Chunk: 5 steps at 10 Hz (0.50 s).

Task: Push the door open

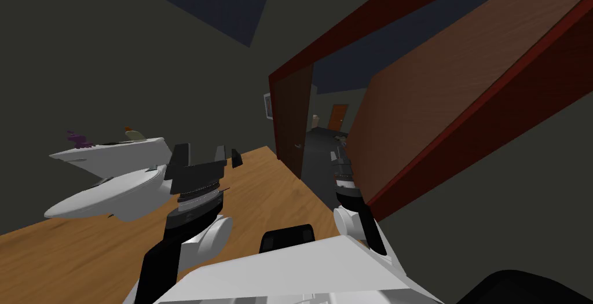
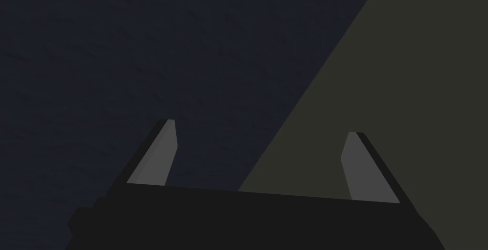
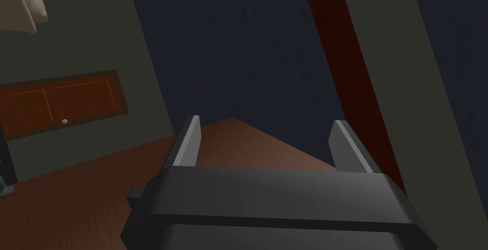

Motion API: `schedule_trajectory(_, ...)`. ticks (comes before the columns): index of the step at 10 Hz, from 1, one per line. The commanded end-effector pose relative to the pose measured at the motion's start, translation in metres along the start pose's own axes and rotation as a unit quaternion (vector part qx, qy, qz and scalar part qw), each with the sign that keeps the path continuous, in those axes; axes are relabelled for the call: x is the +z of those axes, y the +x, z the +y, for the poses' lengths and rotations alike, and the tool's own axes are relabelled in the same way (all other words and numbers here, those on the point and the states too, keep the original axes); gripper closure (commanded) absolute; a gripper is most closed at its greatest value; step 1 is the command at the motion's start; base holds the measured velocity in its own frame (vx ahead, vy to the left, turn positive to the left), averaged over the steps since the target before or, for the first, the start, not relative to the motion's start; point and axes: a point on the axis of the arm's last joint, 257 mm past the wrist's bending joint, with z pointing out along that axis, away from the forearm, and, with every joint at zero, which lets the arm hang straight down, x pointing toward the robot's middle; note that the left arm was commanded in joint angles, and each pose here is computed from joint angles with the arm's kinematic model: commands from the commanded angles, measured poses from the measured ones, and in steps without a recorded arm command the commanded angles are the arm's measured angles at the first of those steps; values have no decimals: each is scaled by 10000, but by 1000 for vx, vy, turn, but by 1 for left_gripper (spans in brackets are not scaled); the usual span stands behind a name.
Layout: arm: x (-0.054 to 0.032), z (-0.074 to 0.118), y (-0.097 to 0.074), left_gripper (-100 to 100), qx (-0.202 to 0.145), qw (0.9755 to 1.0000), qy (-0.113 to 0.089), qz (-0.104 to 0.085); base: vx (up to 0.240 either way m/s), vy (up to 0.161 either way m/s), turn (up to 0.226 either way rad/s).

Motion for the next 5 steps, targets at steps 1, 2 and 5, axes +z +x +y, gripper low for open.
schedule_trajectory(1,-32,137,31,-100,-57,9999,-101,41,-42,43,-113)
schedule_trajectory(2,-47,198,45,-100,-82,9998,-147,58,77,2,-99)
schedule_trajectory(5,-121,477,112,-100,-193,9991,-359,133,105,17,-88)
